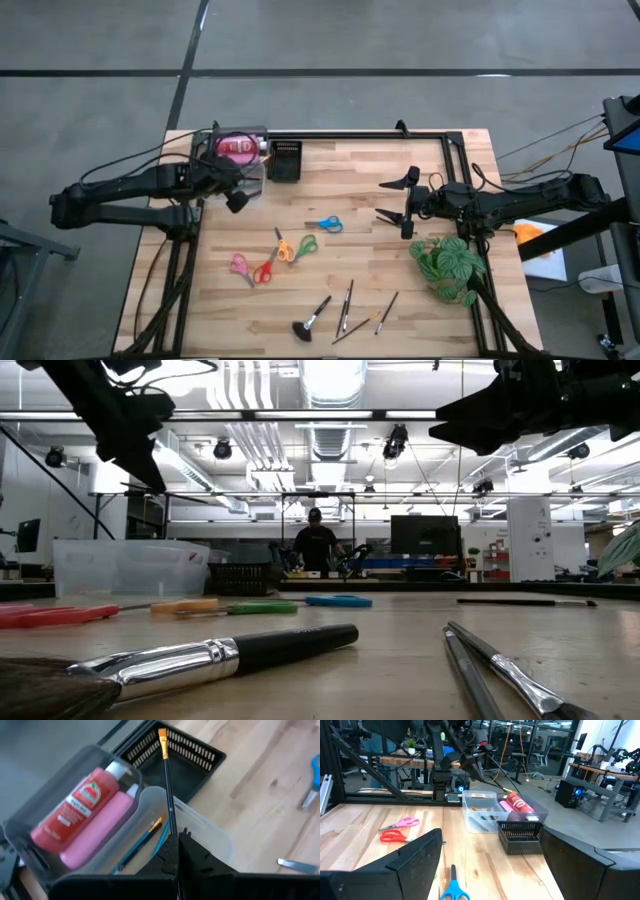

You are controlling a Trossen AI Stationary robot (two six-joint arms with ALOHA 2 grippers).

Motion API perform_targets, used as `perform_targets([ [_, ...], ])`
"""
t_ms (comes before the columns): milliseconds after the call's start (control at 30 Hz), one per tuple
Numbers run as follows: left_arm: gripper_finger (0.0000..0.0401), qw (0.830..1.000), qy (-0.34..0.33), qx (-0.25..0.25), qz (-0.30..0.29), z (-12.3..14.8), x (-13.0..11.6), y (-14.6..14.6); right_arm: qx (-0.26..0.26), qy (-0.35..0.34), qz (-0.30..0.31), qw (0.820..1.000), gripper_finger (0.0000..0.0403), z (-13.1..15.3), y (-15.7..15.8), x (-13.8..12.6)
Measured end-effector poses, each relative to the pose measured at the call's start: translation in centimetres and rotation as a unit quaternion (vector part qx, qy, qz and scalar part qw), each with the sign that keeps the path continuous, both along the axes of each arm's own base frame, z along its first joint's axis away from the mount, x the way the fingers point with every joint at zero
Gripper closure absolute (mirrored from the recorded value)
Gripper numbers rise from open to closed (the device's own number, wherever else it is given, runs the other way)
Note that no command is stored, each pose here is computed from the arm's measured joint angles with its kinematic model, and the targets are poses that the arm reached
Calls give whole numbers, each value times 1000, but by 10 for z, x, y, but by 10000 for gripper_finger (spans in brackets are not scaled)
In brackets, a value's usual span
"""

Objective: Pick & Place Paint Supplies
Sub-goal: Put the black paint brush into the transparent bin

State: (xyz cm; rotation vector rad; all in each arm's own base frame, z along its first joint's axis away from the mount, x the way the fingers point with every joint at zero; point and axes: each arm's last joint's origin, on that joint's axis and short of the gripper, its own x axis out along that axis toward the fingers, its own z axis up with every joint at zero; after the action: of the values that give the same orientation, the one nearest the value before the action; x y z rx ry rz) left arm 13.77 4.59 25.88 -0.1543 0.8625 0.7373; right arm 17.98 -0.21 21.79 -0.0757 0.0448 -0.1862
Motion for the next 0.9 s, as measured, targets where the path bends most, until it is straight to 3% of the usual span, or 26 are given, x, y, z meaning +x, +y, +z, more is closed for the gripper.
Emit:
perform_targets([
  [267, 401, 996, 8, -57, 66, -8, -6, -2, 0, 0, 0, 1000, 72, 0, 0, 0],
  [600, 401, 997, 13, -73, 36, -4, -5, -3, 0, 0, 0, 1000, 72, 0, 0, 0],
  [767, 401, 997, -9, -75, -3, 16, -2, -4, 0, 0, 0, 1000, 72, 0, 0, 0],
  [900, 401, 998, -9, -41, -51, 33, -1, -4, 0, 0, 0, 1000, 72, 0, 0, 0],
])
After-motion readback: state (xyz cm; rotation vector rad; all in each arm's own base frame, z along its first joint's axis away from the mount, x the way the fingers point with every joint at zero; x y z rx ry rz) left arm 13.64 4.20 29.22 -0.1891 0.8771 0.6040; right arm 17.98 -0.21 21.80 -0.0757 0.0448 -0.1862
